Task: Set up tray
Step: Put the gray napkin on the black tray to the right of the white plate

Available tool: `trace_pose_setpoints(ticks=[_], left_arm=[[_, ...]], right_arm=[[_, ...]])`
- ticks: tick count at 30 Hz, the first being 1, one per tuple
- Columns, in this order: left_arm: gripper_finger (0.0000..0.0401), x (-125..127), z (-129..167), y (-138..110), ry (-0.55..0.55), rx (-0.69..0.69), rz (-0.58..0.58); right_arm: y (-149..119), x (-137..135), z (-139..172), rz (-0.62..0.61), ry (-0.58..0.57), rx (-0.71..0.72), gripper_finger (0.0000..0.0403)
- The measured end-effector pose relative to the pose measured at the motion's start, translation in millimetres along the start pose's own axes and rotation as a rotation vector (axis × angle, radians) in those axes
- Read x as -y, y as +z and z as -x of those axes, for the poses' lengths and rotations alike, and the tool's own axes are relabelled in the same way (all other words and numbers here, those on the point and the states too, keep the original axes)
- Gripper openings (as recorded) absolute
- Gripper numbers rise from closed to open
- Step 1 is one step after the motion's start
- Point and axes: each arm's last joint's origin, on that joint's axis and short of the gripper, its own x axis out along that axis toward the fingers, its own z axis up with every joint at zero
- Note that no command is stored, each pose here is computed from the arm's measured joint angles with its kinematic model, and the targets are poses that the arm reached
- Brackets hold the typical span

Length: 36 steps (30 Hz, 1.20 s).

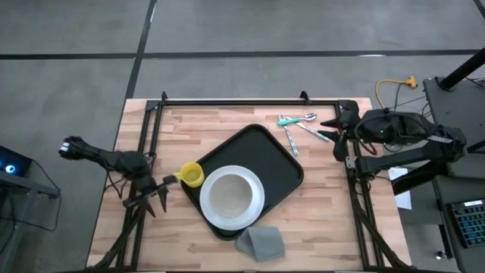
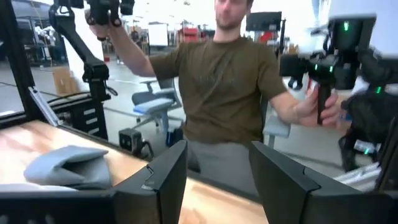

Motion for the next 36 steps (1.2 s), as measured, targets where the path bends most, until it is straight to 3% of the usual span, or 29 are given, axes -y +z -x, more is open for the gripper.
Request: trace_pose_setpoints(ticks=[9, 21, 28, 36], left_arm=[[0.0159, 8, 8, 4, -0.009, 0.049, 0.031], [0.0159, 2, 2, -4, -0.010, -0.033, 0.110], [0.0159, -2, -2, -10, -0.007, -0.094, 0.169], [0.0159, -5, -5, -17, -0.003, -0.158, 0.227]], right_arm=[[7, 4, -6, 0.002, -0.103, -0.069, 0.0129], [12, 22, -28, 0.007, -0.240, -0.186, 0.0239], [14, 28, -41, -0.007, -0.192, -0.242, 0.0272], [14, 30, -56, 0.004, -0.195, -0.295, 0.0276]])
